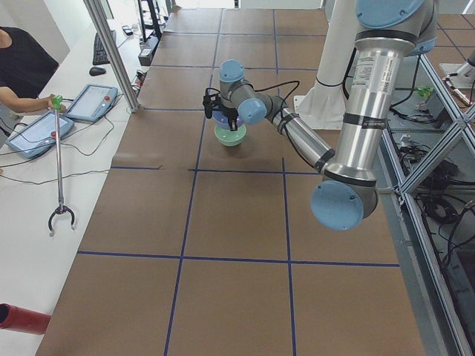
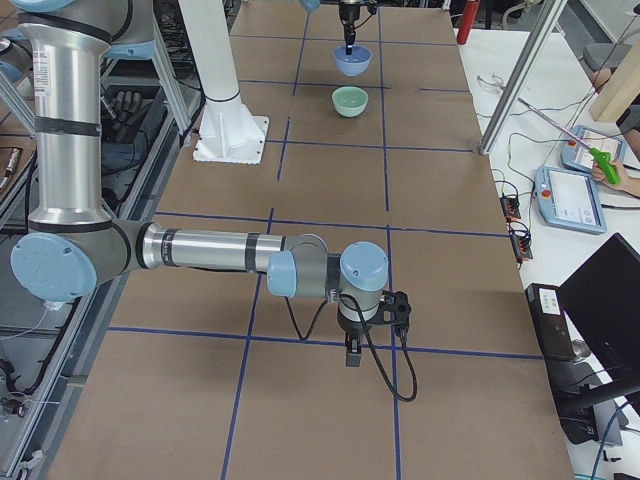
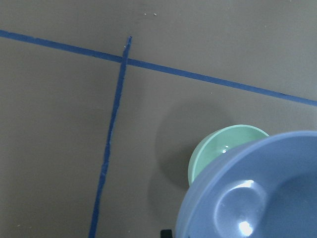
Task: Stack blue bowl on green bowl
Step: 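Lower the blue bowl into the green bowl and open the left gripper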
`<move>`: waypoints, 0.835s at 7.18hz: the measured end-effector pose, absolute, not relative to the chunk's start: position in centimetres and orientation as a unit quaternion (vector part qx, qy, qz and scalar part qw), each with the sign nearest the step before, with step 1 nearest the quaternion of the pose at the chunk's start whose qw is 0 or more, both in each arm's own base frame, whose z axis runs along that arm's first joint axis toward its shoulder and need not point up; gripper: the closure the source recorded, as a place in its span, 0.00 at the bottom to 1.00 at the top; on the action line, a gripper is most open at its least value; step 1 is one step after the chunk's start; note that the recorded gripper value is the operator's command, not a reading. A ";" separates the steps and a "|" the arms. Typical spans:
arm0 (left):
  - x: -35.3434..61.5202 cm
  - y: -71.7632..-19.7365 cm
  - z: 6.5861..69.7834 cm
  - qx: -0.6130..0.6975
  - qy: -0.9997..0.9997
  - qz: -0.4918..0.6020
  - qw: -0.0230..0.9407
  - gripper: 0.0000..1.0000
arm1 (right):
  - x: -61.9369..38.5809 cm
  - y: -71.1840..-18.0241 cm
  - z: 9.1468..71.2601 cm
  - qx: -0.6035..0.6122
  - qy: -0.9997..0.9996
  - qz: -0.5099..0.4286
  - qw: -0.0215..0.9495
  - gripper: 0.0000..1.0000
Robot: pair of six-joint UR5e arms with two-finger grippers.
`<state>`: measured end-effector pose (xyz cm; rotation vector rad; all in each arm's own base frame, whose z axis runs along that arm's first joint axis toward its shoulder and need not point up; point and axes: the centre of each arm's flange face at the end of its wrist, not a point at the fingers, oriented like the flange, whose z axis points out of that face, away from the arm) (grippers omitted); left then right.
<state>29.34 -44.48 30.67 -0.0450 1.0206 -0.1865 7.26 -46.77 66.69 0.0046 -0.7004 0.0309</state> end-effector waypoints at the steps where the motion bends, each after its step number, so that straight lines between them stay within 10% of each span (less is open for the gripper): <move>1: 31.4 -44.6 30.5 -0.023 0.488 -0.092 0.868 1.00 | 7.3 -46.8 66.7 0.002 -0.343 0.015 0.939 0.00; 6: 35.9 -44.3 32.0 -0.017 0.491 -0.100 0.865 1.00 | 7.3 -46.8 66.7 0.002 -0.343 0.015 0.939 0.00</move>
